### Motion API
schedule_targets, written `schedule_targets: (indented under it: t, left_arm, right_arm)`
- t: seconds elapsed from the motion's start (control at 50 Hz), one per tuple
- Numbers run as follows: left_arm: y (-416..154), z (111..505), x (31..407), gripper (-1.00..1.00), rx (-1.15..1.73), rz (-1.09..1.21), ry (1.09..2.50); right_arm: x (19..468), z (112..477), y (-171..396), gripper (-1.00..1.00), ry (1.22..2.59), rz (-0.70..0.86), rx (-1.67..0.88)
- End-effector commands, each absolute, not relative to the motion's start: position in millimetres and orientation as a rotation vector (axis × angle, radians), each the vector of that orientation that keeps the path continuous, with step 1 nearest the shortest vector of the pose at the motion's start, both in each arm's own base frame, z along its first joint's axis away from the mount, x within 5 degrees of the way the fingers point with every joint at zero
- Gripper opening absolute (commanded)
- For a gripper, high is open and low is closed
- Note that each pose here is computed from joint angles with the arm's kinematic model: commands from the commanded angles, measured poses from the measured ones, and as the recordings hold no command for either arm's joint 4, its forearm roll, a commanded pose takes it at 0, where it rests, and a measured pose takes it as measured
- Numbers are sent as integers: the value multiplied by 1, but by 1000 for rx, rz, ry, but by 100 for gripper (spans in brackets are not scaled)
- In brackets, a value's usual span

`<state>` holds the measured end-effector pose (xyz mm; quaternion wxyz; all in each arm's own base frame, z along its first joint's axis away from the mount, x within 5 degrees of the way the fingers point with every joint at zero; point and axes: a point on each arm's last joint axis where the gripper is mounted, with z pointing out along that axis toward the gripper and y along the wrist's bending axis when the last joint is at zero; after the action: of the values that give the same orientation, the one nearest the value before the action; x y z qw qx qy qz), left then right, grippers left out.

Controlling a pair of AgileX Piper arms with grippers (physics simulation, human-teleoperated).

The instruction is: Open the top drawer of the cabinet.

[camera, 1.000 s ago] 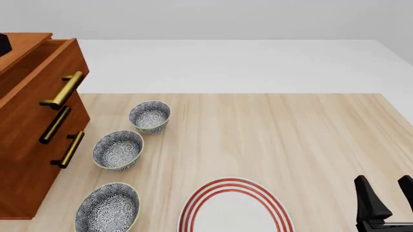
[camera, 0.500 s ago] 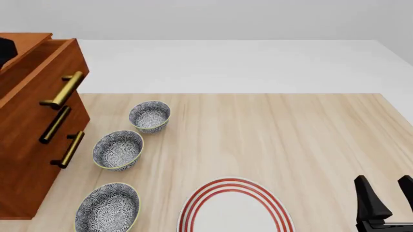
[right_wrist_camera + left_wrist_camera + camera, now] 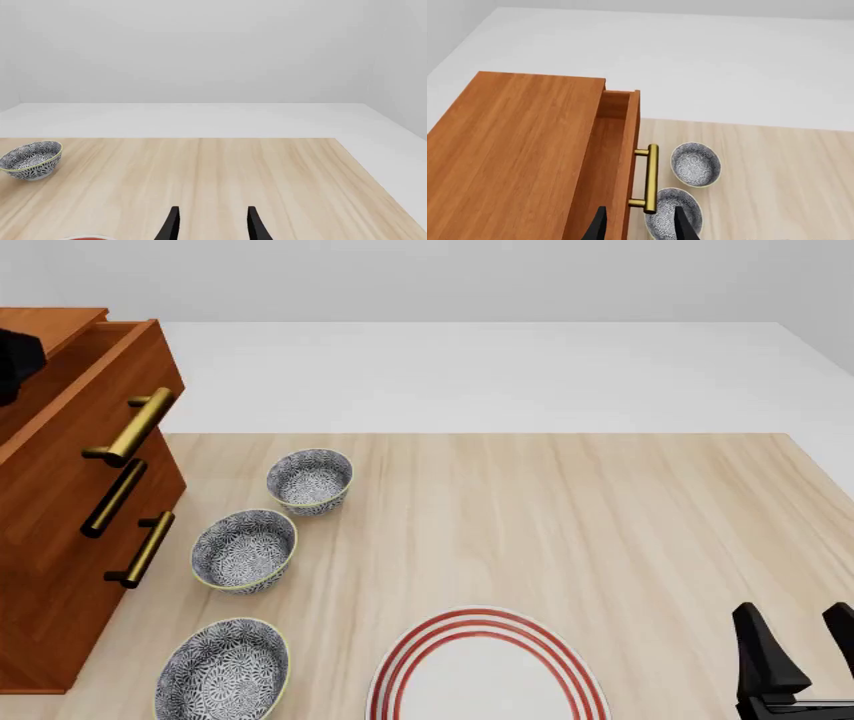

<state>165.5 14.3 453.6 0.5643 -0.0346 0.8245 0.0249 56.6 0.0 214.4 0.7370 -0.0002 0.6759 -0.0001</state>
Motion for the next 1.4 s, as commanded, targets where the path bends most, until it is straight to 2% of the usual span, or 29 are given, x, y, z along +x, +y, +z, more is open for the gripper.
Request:
schedule_targets:
  t: [0.02,1.4]
  left_arm:
    - [15,449,169,100,-80,64,1951]
    - [25,415,203,100,-97,96,2010]
  right_arm:
    - [57,214,0,100,1484,0,-1]
    - [57,214,0,100,1484,0,0]
